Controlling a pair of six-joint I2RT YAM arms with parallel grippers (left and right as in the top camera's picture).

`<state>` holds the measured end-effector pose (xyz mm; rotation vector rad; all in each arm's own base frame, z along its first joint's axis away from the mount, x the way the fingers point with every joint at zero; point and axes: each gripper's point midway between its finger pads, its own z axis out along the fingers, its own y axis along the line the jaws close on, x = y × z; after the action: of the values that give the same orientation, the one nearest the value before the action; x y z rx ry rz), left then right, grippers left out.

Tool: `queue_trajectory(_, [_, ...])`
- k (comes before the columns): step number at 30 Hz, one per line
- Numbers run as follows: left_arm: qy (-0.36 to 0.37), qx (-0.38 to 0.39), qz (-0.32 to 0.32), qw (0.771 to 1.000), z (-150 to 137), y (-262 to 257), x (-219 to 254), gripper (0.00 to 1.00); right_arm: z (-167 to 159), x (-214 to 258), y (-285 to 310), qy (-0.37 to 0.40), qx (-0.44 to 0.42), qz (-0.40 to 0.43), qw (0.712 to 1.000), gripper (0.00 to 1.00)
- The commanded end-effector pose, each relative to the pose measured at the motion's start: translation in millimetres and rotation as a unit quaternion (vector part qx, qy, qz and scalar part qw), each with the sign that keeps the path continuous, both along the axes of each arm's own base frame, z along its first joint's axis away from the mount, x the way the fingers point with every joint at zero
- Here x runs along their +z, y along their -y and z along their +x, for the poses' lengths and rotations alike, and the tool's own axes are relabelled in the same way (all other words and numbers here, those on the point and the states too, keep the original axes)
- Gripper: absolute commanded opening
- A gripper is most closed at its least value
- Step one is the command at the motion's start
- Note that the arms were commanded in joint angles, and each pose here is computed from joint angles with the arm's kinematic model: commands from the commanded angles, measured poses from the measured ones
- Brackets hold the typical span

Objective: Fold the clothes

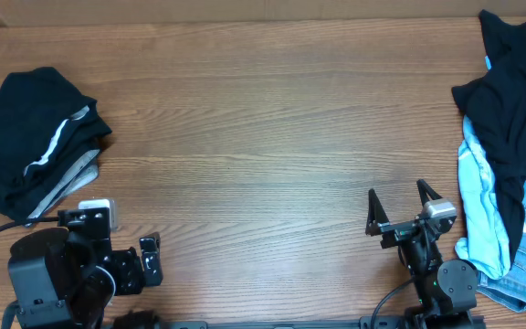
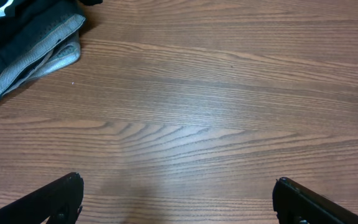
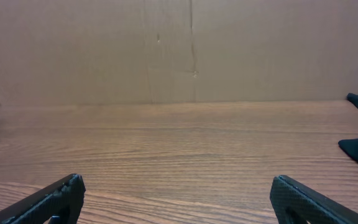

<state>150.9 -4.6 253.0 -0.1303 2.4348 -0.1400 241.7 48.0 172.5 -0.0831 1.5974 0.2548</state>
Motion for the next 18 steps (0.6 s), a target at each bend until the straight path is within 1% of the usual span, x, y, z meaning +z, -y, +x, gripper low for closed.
queue_trajectory(1, [0.006,0.006,-0.002,1.0,-1,0,1,1.0,0,-3,0,-0.001,0.0,-0.004,1.0,1.0])
queue_trajectory(6, [0.005,0.007,-0.002,1.0,-1,-1,0,1.0,0,-3,0,-0.001,0.0,-0.004,1.0,1.0])
queue_trajectory(9, [0.013,0.029,0.029,0.999,8,-15,-7,1.0,0,-3,0,-0.001,0.0,-0.004,1.0,1.0])
queue_trajectory(11, [0.055,0.029,0.035,0.997,26,-17,-15,1.0,0,-3,0,-0.001,0.0,-0.004,1.0,1.0])
queue_trajectory(13, [0.102,0.013,0.038,0.994,43,-14,-38,1.0,0,-3,0,-0.001,0.0,-0.004,1.0,1.0])
queue_trajectory(16, [0.15,-0.014,0.038,0.988,55,-3,-79,1.0,0,-3,0,-0.001,0.0,-0.004,1.0,1.0])
queue_trajectory(18, [0.185,-0.029,0.034,0.982,64,4,-92,1.0,0,-3,0,-0.001,0.0,-0.004,1.0,1.0])
